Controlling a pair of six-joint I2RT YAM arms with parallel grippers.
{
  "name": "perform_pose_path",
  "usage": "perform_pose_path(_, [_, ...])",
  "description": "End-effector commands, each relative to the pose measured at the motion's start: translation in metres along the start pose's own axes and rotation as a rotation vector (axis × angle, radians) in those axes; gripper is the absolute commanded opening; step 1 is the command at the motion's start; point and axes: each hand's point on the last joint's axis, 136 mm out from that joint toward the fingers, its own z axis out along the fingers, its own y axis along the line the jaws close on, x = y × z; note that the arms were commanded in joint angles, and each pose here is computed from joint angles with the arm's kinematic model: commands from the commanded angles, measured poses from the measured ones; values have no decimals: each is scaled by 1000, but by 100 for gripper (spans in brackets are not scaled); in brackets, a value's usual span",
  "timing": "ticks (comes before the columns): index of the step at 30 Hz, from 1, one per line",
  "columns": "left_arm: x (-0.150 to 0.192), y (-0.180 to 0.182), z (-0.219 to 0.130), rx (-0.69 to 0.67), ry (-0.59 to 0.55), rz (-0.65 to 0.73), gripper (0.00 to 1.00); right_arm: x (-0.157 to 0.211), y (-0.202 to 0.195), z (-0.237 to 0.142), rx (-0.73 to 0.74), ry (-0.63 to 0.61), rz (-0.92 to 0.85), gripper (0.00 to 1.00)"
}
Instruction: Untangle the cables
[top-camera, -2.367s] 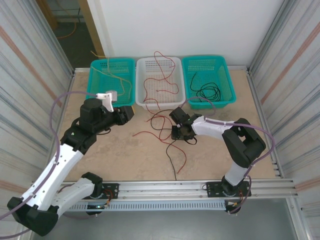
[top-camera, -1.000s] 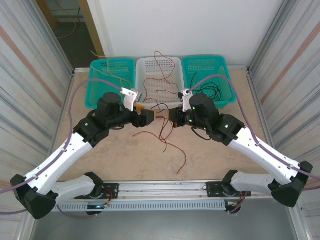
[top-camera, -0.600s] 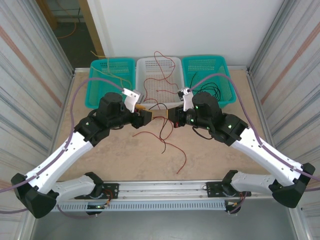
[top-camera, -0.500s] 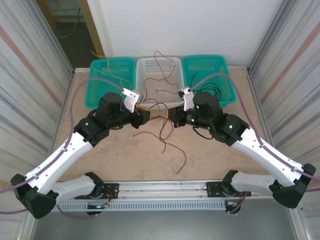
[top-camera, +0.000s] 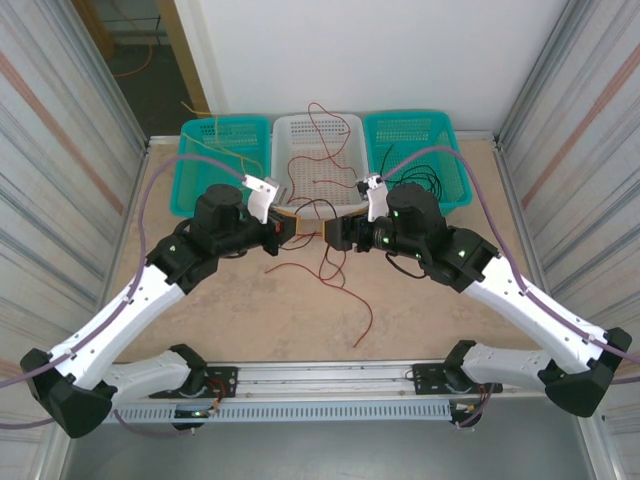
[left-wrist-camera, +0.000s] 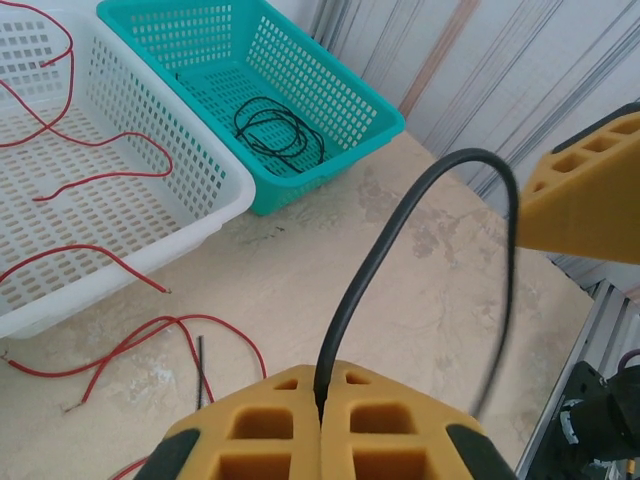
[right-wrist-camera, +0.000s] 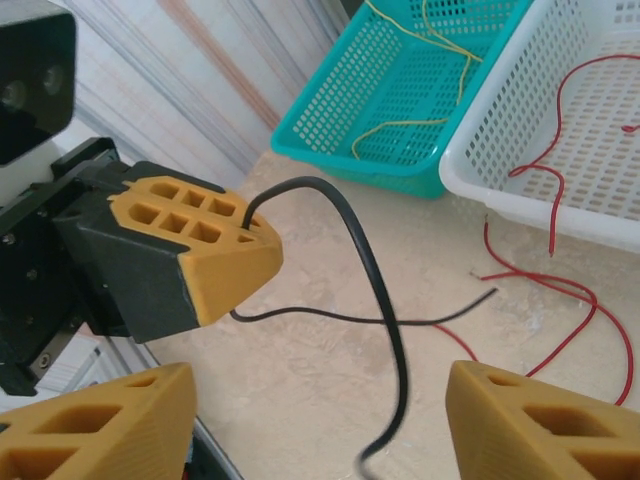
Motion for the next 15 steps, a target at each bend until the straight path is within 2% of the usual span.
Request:
perform_pose_path(1, [-31, -16, -19, 38, -90, 13, 0, 4, -3, 9, -4, 23, 22, 66])
perform_pose_path(5, [-37, -16, -23, 35, -108, 4, 0, 13, -10, 17, 16, 37, 32, 54])
perform_pose_path(8, [-40, -14, -25, 40, -120, -23, 0, 18, -16, 19, 29, 45, 37, 36])
perform_pose_path(9, [-41, -14, -26, 50, -124, -34, 0, 19, -17, 20, 34, 48, 37, 35])
perform_pose_path(11, [-42, -14, -28, 61, -130, -43, 0, 20, -21, 21, 47, 53, 42, 40])
perform_pose_path(13, [-42, -13, -28, 58, -131, -46, 0, 21, -25, 21, 59, 56, 46, 60])
perform_pose_path(15, [-44, -14, -31, 63, -136, -45, 0, 20, -26, 21, 67, 54, 47, 67])
